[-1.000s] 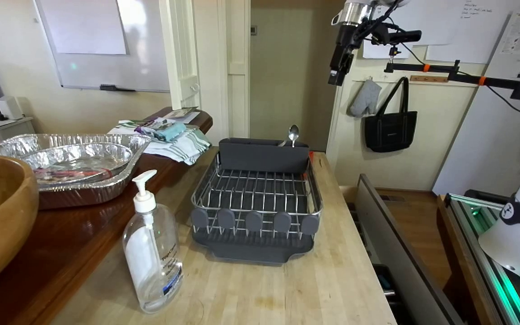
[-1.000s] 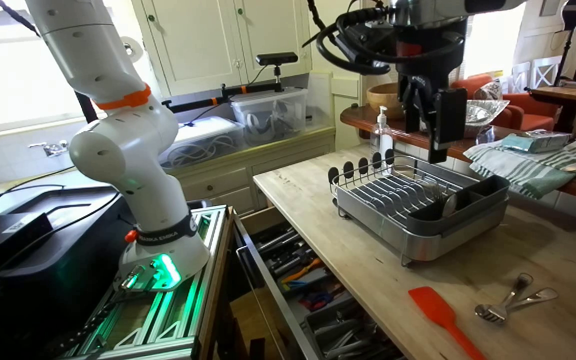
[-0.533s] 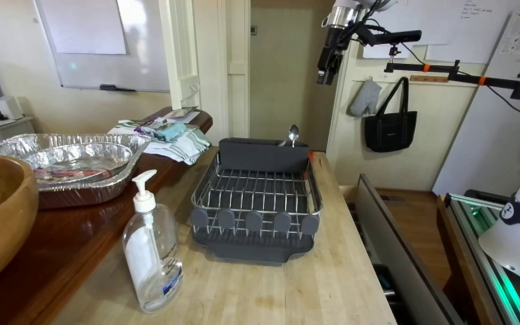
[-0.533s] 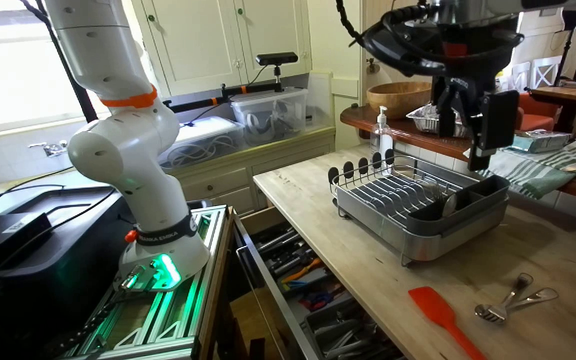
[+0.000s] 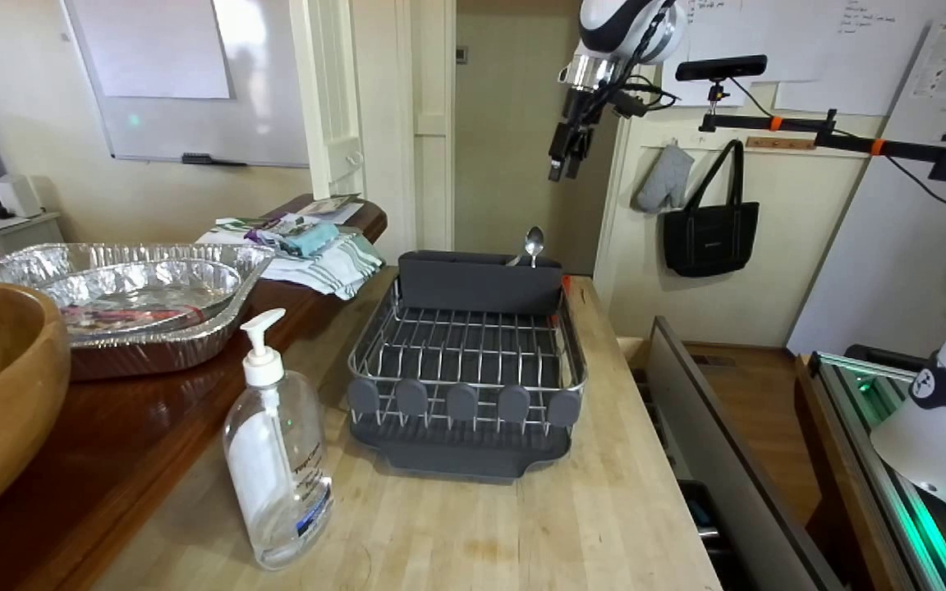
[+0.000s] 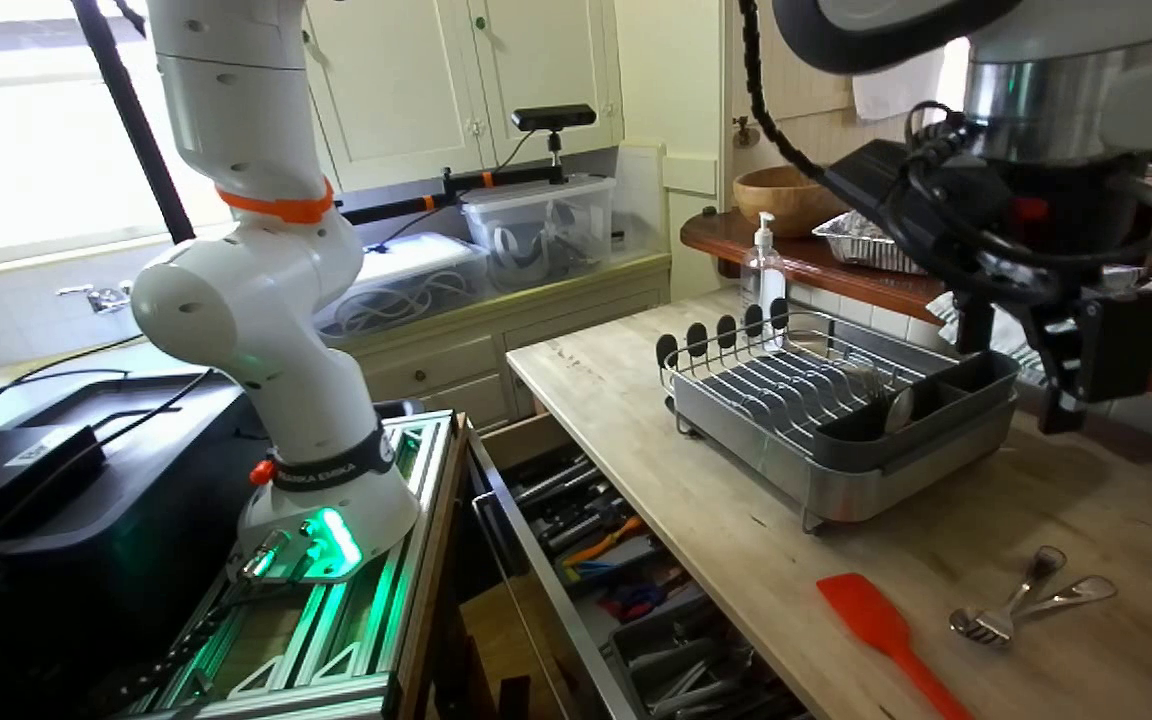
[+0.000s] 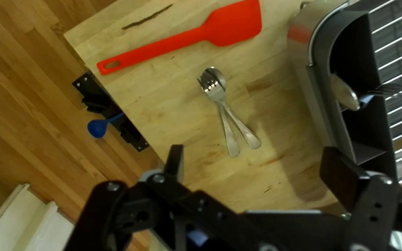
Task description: Put the silver fork on the dishrack.
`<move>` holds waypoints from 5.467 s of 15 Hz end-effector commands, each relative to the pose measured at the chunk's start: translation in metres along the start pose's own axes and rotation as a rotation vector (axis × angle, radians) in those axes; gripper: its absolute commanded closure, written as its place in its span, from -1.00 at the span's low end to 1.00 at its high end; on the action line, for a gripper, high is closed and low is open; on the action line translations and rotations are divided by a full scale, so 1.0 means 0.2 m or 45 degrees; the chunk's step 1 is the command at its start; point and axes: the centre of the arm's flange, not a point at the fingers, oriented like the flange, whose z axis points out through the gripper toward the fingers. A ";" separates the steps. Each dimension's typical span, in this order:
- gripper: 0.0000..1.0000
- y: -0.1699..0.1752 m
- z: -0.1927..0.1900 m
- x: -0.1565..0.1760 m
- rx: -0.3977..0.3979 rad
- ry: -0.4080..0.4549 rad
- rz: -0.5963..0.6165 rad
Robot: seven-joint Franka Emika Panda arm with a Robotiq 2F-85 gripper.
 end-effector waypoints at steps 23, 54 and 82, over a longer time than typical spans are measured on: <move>-1.00 -0.04 0.34 0.14 -0.113 -0.009 -0.396; -1.00 -0.08 0.98 0.33 0.088 -0.080 -0.621; -1.00 0.02 1.29 0.48 0.401 -0.180 -0.449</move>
